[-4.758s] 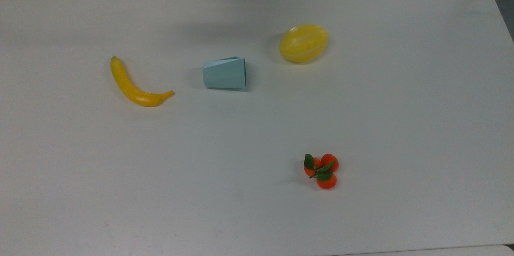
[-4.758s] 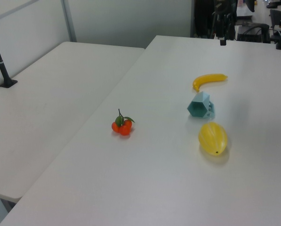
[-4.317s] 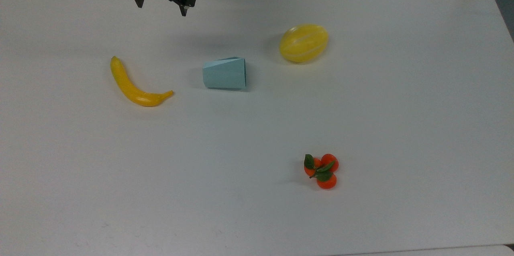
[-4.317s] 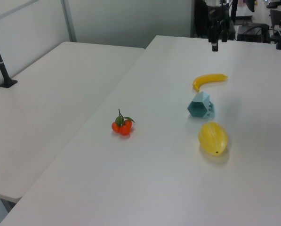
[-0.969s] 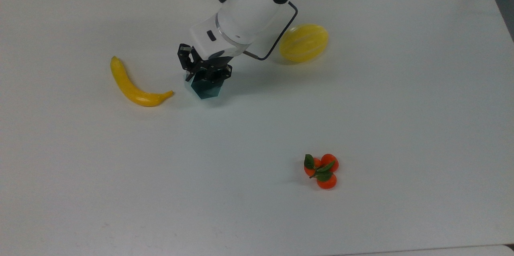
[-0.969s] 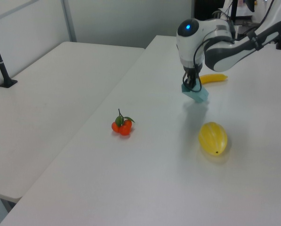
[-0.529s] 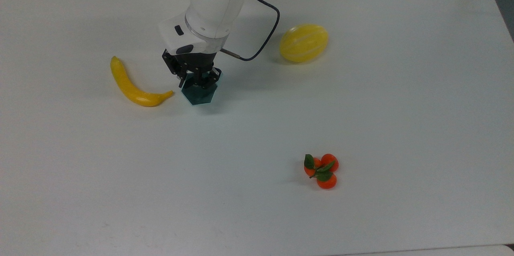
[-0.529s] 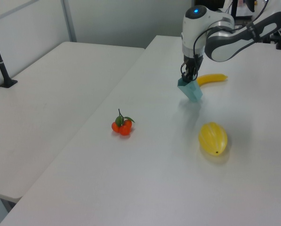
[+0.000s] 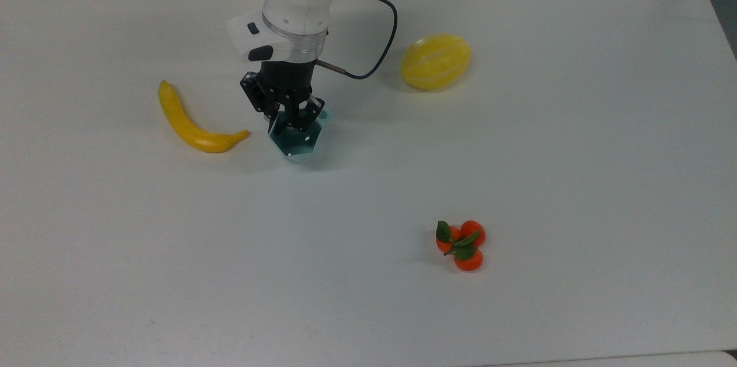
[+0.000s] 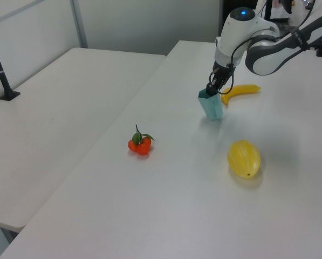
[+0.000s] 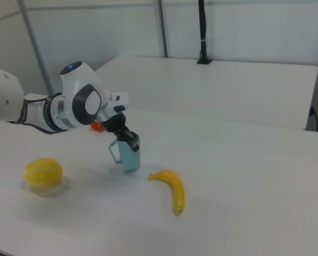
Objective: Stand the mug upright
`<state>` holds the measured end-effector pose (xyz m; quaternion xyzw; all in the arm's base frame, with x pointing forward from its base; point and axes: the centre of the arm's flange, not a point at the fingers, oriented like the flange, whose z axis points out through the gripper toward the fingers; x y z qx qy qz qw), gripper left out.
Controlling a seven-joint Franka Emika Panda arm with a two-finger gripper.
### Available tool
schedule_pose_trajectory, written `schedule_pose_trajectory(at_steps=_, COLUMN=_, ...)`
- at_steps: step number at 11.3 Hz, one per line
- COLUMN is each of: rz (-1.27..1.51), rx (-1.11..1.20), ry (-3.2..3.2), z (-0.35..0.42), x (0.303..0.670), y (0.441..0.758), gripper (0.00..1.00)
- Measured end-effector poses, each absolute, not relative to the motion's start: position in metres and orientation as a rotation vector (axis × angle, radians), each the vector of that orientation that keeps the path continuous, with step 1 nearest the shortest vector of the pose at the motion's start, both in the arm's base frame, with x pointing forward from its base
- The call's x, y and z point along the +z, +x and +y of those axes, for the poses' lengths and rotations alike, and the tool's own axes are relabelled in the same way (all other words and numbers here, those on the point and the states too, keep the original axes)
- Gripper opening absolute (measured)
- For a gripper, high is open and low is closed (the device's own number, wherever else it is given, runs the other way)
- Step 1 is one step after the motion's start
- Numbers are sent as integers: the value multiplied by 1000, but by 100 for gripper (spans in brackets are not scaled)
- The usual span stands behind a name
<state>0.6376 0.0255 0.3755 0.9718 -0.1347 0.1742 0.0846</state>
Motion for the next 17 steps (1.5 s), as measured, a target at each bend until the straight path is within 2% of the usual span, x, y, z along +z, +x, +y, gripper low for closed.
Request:
schedule_pose_trajectory(at_steps=2, rz=-432, rx=529, ry=2910, z=22, x=375, y=638, gripper=9)
schedule_pose_trajectory(at_steps=3, rz=-451, rx=529, ry=2911, z=22, x=375, y=638, gripper=14)
schedule_pose_trajectory(at_steps=4, rz=-476, rx=531, ry=2910, z=22, x=375, y=638, gripper=25)
schedule_pose_trajectory(at_steps=9, rz=-627, rx=531, ry=2944, z=13, x=381, y=639, gripper=99)
schedule_pose_trajectory(at_steps=11, rz=-698, rx=391, ry=2994, z=1, x=407, y=640, gripper=100)
schedule_pose_trajectory(at_steps=14, rz=-576, rx=75, ry=3128, z=-33, x=480, y=628, gripper=100)
schedule_pose_trajectory(at_steps=17, rz=-462, rx=92, ry=3156, z=-74, x=543, y=601, gripper=100)
